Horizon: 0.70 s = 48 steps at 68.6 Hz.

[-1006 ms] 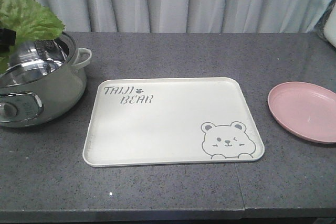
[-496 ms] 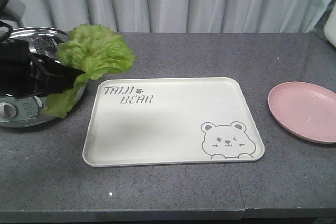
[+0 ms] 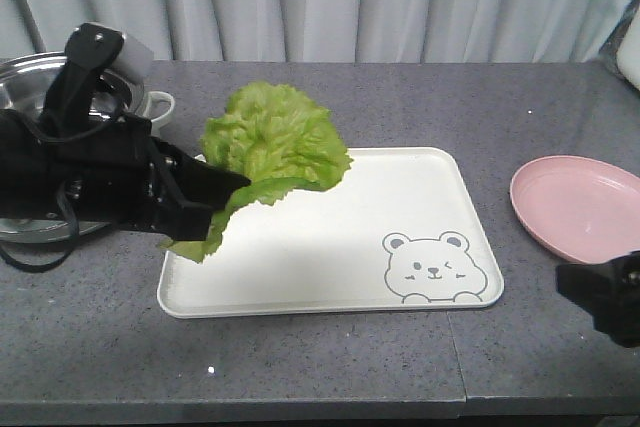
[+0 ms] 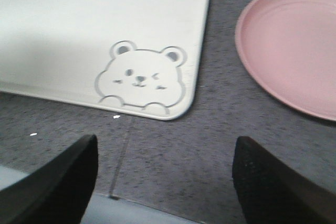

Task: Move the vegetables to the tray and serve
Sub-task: 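Lift the lettuce leaf out of the pot over the tray with left gripper, then grasp the lettuce leaf with the right gripper from the left gripper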

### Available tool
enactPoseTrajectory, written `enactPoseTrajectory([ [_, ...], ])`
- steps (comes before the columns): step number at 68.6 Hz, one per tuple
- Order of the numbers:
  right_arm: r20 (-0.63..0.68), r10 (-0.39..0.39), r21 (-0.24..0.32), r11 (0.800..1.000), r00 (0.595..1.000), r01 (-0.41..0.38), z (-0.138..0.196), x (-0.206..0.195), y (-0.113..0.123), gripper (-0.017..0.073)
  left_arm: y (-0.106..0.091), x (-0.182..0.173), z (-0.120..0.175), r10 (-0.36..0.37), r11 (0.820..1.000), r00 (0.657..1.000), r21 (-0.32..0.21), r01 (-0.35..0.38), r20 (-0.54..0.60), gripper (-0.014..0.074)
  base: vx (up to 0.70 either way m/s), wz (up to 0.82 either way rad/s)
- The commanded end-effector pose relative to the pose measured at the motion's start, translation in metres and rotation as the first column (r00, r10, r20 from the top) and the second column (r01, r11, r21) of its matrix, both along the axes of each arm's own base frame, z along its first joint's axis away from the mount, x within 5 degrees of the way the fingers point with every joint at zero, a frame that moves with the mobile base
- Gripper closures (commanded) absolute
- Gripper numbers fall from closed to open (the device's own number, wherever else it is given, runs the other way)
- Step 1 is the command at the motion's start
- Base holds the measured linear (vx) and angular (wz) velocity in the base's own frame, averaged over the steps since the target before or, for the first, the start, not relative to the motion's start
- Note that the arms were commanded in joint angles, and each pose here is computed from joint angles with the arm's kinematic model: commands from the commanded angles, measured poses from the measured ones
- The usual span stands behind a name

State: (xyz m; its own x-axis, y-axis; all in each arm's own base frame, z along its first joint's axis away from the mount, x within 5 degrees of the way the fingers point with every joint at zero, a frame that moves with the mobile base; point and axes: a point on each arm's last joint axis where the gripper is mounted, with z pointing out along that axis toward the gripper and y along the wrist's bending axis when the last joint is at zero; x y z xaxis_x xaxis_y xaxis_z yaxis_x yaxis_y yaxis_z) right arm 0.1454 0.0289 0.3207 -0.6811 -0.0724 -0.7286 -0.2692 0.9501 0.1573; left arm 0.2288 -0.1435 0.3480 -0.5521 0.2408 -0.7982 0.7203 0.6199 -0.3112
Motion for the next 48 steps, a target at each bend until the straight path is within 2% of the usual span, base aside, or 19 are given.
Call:
enactPoseTrajectory([
  [1,0.049,0.110,0.100,0.988,0.993,-0.115,0.011,0.016,0.013,0.0072,-0.010,-0.001,0.010,-0.004,0.998,1.000,-0.061,0.005,0.018,0.0602,0.00,0.00],
  [6,0.060,0.185,0.158,0.969,0.981,-0.192,0.010,0.024,0.021,0.0081,-0.018,-0.001,0.004,-0.031,0.998,1.000,-0.056,0.031,-0.004,0.0602,0.00,0.00],
  [8,0.063,0.212,0.197,0.955,0.975,-0.220,0.009,0.028,0.024,0.0085,-0.021,-0.001,0.003,-0.039,0.998,0.999,-0.056,0.039,-0.011,0.0602,0.00,0.00],
  [11,0.075,0.249,0.222,0.940,0.965,-0.260,0.009,0.031,0.028,0.0088,-0.026,0.000,-0.001,-0.049,0.997,0.998,-0.057,0.048,-0.026,0.0602,0.00,0.00],
  [14,0.091,0.286,0.280,0.912,0.954,-0.300,0.009,0.035,0.033,0.0092,-0.031,0.000,-0.004,-0.061,0.996,0.997,-0.066,0.058,-0.043,0.0602,0.00,0.00],
  [19,0.113,0.343,0.342,0.868,0.933,-0.360,0.008,0.041,0.040,0.0097,-0.038,0.001,-0.008,-0.074,0.995,0.995,-0.077,0.069,-0.068,0.0602,0.00,0.00],
  [26,0.157,0.395,0.435,0.795,0.905,-0.422,0.007,0.051,0.047,0.0104,-0.043,0.001,-0.013,-0.097,0.993,0.993,-0.067,0.092,-0.068,0.0601,0.00,0.00],
  [29,0.173,0.405,0.477,0.763,0.898,-0.436,0.006,0.056,0.049,0.0106,-0.044,0.002,-0.013,-0.097,0.993,0.993,-0.071,0.092,-0.071,0.0601,0.00,0.00],
  [33,0.188,0.412,0.510,0.735,0.892,-0.447,0.004,0.062,0.051,0.0107,-0.044,0.002,-0.012,-0.096,0.993,0.993,-0.081,0.090,-0.073,0.0601,0.00,0.00],
  [48,0.194,0.439,0.598,0.656,0.877,-0.460,-0.005,0.086,0.056,0.0107,-0.044,0.002,-0.011,-0.092,0.992,0.993,-0.092,0.085,-0.075,0.0601,0.00,0.00],
])
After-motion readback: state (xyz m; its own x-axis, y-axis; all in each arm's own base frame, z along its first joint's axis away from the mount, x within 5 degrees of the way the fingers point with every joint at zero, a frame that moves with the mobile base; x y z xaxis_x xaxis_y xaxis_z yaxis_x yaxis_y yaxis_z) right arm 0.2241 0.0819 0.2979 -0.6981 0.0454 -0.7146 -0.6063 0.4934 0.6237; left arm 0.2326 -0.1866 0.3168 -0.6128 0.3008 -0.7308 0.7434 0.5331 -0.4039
